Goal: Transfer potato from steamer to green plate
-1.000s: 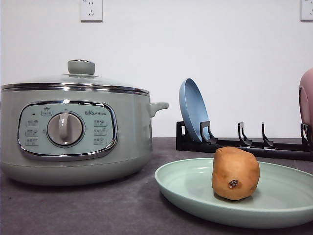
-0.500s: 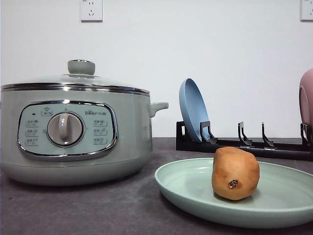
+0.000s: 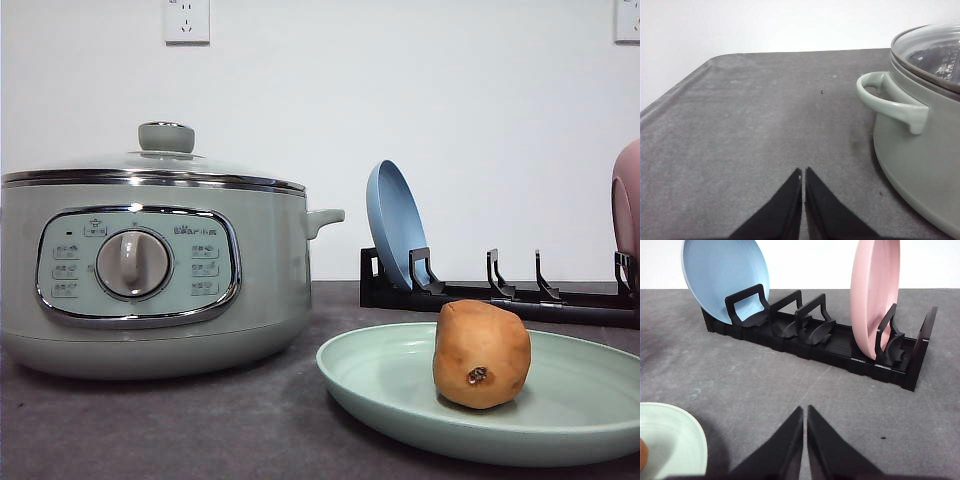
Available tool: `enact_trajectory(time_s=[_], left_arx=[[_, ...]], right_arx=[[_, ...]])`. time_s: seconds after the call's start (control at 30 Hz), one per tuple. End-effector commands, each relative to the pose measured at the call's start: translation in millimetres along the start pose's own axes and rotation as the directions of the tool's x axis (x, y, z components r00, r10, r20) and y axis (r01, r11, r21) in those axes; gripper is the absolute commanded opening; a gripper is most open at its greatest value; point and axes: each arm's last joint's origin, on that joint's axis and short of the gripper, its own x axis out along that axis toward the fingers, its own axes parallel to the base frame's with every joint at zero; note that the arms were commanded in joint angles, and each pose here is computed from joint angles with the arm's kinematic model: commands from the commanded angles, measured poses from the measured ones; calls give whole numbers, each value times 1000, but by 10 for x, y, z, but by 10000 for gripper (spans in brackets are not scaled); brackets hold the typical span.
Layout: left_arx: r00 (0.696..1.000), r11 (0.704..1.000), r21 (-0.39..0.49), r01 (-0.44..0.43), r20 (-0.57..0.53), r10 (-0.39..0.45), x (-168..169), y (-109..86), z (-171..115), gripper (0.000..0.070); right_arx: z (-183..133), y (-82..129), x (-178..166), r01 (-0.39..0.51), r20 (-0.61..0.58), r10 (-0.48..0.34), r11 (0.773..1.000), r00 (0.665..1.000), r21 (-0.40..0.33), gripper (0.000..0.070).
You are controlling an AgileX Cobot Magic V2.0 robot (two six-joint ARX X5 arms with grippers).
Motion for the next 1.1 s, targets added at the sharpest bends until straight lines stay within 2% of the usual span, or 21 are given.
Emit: enact_trajectory(time_s=[0.0, 1.07], left_arx=[[1000, 1000, -1, -2, -25, 2, 17, -3, -68, 1], [1000, 1000, -1, -2, -25, 2, 17, -3, -68, 1]], right_arx=[[-5, -1, 3, -1, 7, 1, 1000, 1000, 14, 0], [-5, -1, 3, -1, 7, 1, 1000, 1000, 14, 0]])
